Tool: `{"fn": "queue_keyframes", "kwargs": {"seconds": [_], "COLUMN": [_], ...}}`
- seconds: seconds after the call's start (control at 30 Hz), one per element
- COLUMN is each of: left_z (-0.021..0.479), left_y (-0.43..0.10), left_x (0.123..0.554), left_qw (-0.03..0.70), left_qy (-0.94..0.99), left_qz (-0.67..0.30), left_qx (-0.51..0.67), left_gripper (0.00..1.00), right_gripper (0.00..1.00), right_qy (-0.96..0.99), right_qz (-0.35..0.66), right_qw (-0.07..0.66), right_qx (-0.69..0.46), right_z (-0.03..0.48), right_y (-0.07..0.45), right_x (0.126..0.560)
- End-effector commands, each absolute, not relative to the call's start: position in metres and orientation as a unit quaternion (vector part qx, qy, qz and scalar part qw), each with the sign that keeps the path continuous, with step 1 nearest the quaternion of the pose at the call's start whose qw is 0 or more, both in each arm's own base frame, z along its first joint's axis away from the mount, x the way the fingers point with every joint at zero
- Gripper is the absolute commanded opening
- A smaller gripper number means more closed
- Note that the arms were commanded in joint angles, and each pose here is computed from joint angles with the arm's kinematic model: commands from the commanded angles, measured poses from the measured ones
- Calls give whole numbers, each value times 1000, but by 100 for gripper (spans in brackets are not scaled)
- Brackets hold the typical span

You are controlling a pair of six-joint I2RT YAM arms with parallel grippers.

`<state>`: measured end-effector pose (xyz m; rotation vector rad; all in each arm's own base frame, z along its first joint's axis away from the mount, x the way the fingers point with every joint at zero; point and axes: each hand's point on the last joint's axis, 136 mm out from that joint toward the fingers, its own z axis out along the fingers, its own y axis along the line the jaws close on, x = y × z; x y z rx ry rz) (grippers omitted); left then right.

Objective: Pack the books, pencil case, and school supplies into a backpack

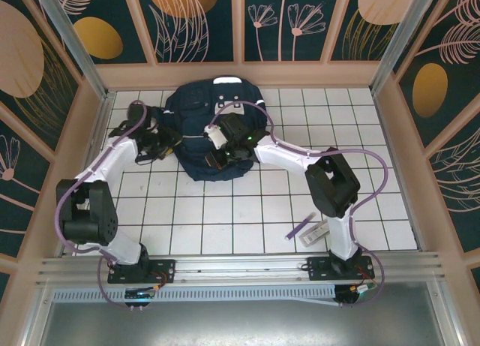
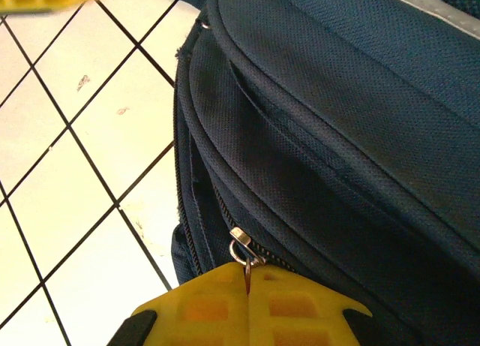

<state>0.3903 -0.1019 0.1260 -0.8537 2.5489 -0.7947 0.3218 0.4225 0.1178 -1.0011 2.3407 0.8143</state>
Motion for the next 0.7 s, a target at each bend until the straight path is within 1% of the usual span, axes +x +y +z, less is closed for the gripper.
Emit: {"fn": "queue_keyframes", "kwargs": {"seconds": [0.0,0.13,0.2,0.23,0.27,0.3,0.33,0.4,0.53,0.63,0.67], "left_z": [99,80,46,32,19,5,-8,-29,-51,-52,-50], "left_y": [-143,-145,-131,-123,-117,-111,-107,-99,-81,-61,-59], "left_x": [385,391,386,383,379,374,369,358,342,337,339], "left_qw": [110,122,107,104,98,89,80,63,44,46,49], "left_qy": [886,893,909,918,925,931,936,943,950,949,948], "left_qz": [-326,-301,-244,-213,-189,-167,-153,-128,-90,-71,-80], "left_qx": [-310,-313,-321,-318,-315,-311,-306,-300,-295,-304,-304], "left_gripper": [46,46,45,43,38,25,16,9,6,5,5], "right_gripper": [0,0,0,0,0,1,2,2,2,3,4], "right_qy": [841,844,849,853,857,865,873,891,920,938,943], "right_qz": [317,313,304,295,287,275,261,228,168,125,113], "right_qw": [221,220,221,222,223,221,218,214,209,209,209], "right_qx": [-378,-375,-371,-369,-365,-358,-349,-328,-287,-249,-233], "right_z": [116,114,112,110,108,104,98,86,71,65,64], "right_y": [432,428,423,419,414,406,397,374,321,278,265], "right_x": [308,306,306,307,308,311,314,322,336,350,355]}}
